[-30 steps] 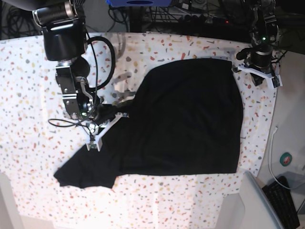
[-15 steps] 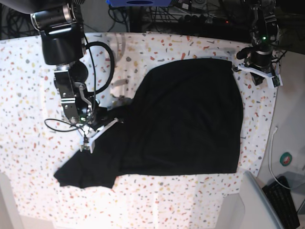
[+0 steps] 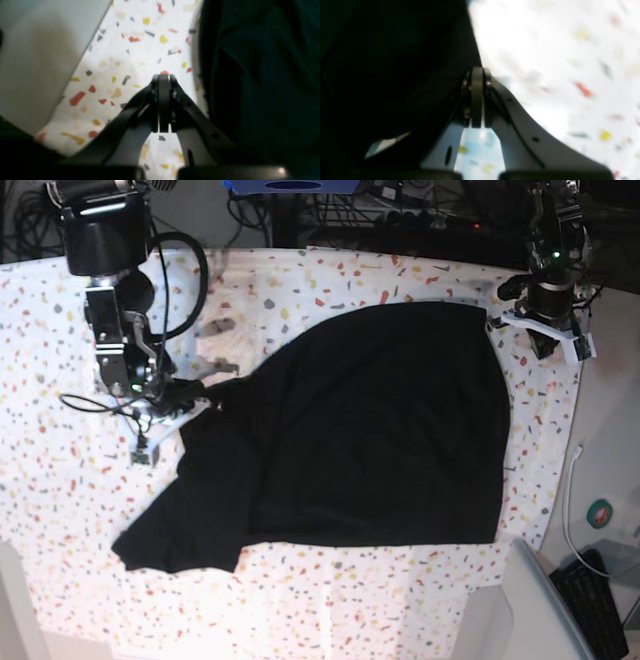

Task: Layout the t-shirt on the table in an organized manner, then fold the t-shirt properly
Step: 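Pull the loose hem corner outward with the right gripper, then grasp the shirt's two corners with both grippers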

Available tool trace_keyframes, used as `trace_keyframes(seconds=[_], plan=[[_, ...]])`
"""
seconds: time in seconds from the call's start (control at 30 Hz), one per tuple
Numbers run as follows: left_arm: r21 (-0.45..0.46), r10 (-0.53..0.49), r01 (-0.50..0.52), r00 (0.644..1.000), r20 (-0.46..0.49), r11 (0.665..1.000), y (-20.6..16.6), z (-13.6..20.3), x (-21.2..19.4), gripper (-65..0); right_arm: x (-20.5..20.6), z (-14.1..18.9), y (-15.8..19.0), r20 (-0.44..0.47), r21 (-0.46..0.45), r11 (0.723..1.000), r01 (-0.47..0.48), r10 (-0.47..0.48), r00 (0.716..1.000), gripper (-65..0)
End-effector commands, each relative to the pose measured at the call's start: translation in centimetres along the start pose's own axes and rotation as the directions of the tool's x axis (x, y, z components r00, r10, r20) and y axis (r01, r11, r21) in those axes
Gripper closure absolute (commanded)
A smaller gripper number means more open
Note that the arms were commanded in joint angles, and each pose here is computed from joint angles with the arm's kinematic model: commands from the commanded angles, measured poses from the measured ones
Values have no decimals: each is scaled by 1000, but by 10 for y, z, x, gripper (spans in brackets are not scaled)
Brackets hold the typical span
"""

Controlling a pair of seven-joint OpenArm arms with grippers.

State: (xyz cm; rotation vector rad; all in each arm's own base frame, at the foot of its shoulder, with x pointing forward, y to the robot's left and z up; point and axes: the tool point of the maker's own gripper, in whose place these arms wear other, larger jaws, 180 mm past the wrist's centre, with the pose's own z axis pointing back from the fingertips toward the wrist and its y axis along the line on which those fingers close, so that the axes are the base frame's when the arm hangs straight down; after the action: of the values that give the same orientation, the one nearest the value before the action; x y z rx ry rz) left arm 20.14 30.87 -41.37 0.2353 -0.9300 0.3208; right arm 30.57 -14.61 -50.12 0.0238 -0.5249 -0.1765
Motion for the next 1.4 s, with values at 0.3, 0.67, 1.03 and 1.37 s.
trace_keyframes(seconds=[0.3, 0.67, 1.03, 1.37], plan=[[-51, -25, 29, 996, 80, 998, -18, 7, 26, 0, -99, 52, -133, -95, -271, 953, 136, -167, 981, 0], [-319, -47, 52, 999, 25, 946, -144, -6, 2, 0, 8, 115, -122, 233, -226, 967, 120, -66, 970, 0], [-276, -33, 5, 995, -98, 961, -144, -33, -39, 0, 38, 40, -147, 98, -216, 973, 86, -66, 993, 0], [-147, -58, 37, 989, -137, 988, -77, -54, -48, 0, -27, 22, -191, -52, -289, 935, 205, -229, 972, 0]])
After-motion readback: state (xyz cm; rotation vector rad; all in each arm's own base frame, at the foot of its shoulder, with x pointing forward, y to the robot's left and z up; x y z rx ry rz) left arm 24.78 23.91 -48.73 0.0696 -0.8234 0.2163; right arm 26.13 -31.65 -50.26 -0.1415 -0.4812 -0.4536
